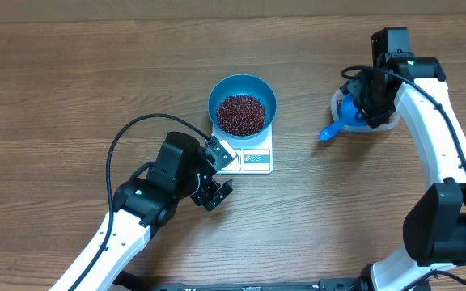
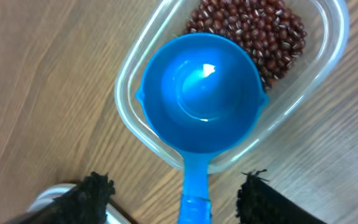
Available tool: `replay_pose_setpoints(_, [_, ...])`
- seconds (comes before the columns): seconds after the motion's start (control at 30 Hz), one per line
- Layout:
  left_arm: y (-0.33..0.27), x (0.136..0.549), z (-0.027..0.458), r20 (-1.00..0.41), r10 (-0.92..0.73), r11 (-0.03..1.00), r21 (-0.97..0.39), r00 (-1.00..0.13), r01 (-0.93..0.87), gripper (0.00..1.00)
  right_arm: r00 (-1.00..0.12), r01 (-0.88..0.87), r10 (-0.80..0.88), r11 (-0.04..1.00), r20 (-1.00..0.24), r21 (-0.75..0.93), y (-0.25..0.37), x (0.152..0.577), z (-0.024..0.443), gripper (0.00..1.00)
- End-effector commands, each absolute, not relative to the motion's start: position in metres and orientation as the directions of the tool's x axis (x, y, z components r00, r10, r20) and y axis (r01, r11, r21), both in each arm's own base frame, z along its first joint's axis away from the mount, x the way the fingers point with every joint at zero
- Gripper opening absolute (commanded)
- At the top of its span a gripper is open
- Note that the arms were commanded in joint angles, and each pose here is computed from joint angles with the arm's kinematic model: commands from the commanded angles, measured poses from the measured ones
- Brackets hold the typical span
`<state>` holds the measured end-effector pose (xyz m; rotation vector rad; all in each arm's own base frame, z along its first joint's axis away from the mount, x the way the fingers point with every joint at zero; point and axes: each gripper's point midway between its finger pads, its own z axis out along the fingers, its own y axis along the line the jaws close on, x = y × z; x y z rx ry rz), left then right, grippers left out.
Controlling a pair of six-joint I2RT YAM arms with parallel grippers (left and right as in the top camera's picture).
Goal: Scoop item into bowl and weigh 150g on scale
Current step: 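Lower the blue scoop into the tub, right gripper, then release the scoop into the tub and open the right gripper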
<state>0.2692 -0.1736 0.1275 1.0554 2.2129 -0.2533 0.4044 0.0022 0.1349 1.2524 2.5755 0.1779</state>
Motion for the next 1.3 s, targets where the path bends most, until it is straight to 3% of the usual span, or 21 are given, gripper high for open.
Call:
replay_pose_setpoints(0.0, [-0.174, 0.268, 0.129, -0.648, 0.623, 0.644, 0.105, -0.439, 0.758, 1.00, -0.625, 0.723, 0.751, 0.660, -0.214, 0.205, -0.001, 0.403, 0.137, 0.74])
replay_pose_setpoints(0.2, [-0.174, 0.268, 0.129, -0.648, 0.623, 0.644, 0.105, -0.439, 0.758, 1.00, -0.627, 0.720, 0.739, 0.670, -0.246, 0.180, -0.007, 0.400, 0.142, 0.82])
replay_pose_setpoints(0.3, [-0.174, 0.268, 0.129, -0.648, 0.623, 0.644, 0.105, -0.439, 0.758, 1.00, -0.657, 0.677, 0.690, 0.717, -0.305, 0.164, -0.013, 0.401, 0.156, 1.00])
replay_pose_setpoints(0.5, [-0.174, 0.268, 0.129, -0.648, 0.623, 0.644, 0.105, -0.439, 0.758, 1.00, -0.798, 0.468, 0.469, 0.878, -0.379, 0.100, -0.013, 0.397, 0.188, 1.00])
replay_pose_setpoints(0.67, [-0.174, 0.268, 0.129, -0.648, 0.623, 0.644, 0.105, -0.439, 0.758, 1.00, -0.878, 0.340, 0.326, 0.940, -0.351, 0.024, -0.013, 0.376, 0.195, 1.00])
replay_pose_setpoints(0.9, [-0.174, 0.268, 0.129, -0.648, 0.623, 0.644, 0.105, -0.439, 0.758, 0.99, -0.915, 0.303, 0.286, 0.953, -0.284, -0.013, -0.014, 0.345, 0.201, 1.00])
replay_pose_setpoints(1.27, [-0.174, 0.268, 0.129, -0.648, 0.623, 0.644, 0.105, -0.439, 0.758, 1.00, -0.900, 0.298, 0.281, 0.955, -0.333, 0.001, -0.014, 0.353, 0.208, 1.00])
